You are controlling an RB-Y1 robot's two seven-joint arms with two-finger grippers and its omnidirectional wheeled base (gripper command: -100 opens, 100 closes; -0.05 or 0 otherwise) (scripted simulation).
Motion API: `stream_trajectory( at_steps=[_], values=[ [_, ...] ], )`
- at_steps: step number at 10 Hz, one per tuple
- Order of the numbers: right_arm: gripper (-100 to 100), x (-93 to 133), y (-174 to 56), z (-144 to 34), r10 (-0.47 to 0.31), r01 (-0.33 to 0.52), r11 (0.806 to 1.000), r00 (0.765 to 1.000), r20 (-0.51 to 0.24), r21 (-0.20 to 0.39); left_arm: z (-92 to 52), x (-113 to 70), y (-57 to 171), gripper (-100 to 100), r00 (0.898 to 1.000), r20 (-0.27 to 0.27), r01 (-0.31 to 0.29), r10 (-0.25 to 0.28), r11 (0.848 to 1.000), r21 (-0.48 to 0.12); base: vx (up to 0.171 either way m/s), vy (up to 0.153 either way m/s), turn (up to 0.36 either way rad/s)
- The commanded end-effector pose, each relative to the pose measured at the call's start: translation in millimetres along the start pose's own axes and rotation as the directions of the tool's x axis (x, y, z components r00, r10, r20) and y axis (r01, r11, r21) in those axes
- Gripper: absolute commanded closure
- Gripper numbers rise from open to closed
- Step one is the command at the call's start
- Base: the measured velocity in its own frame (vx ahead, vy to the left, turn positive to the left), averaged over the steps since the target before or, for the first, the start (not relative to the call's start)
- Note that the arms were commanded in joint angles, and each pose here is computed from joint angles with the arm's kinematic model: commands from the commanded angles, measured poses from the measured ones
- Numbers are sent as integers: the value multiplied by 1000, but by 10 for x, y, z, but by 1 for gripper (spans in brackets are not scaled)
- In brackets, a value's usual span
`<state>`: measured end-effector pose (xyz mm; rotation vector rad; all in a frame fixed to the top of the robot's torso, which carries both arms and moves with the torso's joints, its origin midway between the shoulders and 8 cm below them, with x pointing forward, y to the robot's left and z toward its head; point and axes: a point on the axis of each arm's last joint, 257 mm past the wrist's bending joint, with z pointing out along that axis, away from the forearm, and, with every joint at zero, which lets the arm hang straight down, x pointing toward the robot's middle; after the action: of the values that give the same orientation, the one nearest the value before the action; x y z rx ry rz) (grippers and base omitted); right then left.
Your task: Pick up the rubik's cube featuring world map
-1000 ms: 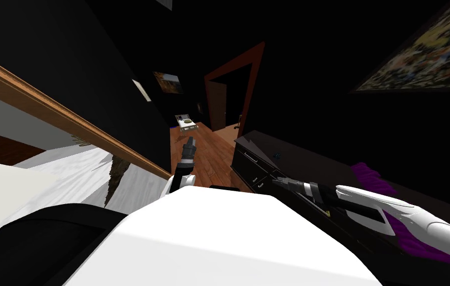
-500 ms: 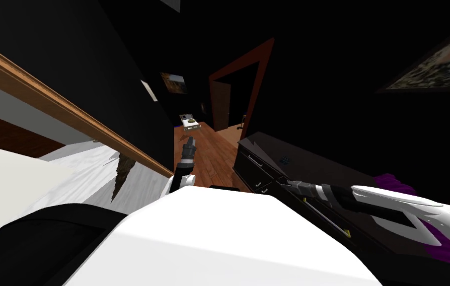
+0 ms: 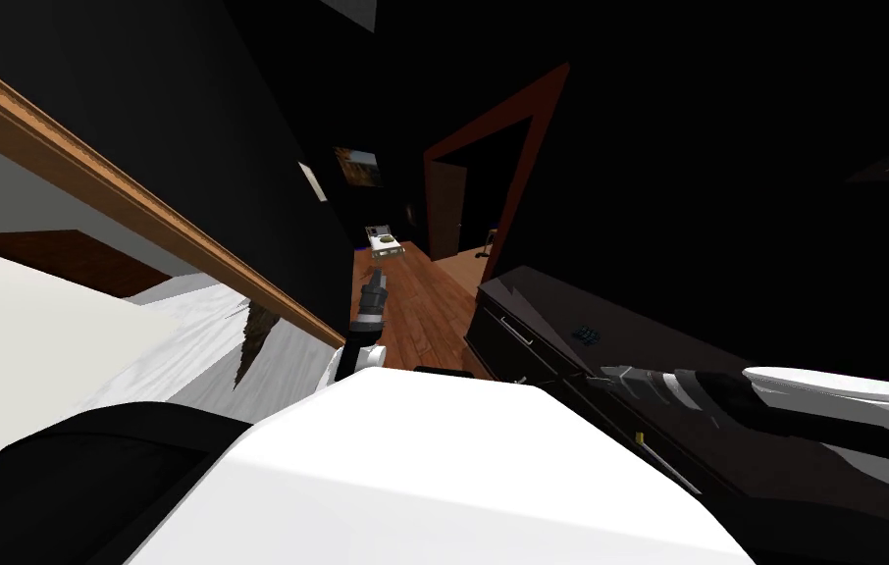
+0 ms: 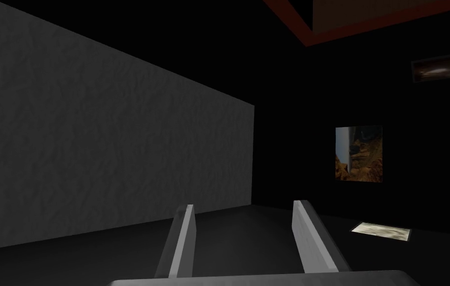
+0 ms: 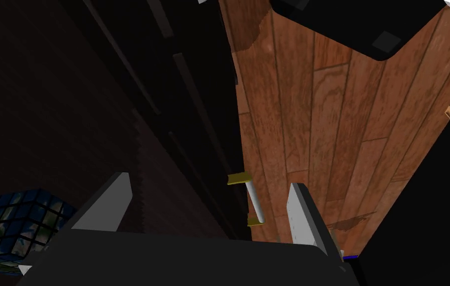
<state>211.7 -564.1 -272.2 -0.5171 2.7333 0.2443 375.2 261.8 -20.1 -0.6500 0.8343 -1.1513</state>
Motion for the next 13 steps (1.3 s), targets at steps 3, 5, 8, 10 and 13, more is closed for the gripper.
stream_trajectory(
  at_steps=[3,5,8,10,13],
  values=[
    [-100,263,-329,-315,-18,26,997,994,-112,75,0,0,0,0,1000,0,0,0,1000,0,121,0,138],
    [-100,507,-546,-571,-19,45,991,980,-200,126,0,0,0,0,1000,0,0,0,1000,0,143,-2,133],
    [-100,864,-711,-818,4,47,985,956,-293,167,-1,-1,1,0,1000,0,0,0,1000,0,201,-31,147],
    [-100,1112,-713,-870,32,26,985,943,-331,172,-1,-1,1,0,1000,0,0,0,1000,0,176,-56,88],
    [-100,1603,-465,-713,114,-69,988,929,-353,140,-1,-1,1,0,1000,0,0,0,1000,0,158,-73,53]
  ],
)
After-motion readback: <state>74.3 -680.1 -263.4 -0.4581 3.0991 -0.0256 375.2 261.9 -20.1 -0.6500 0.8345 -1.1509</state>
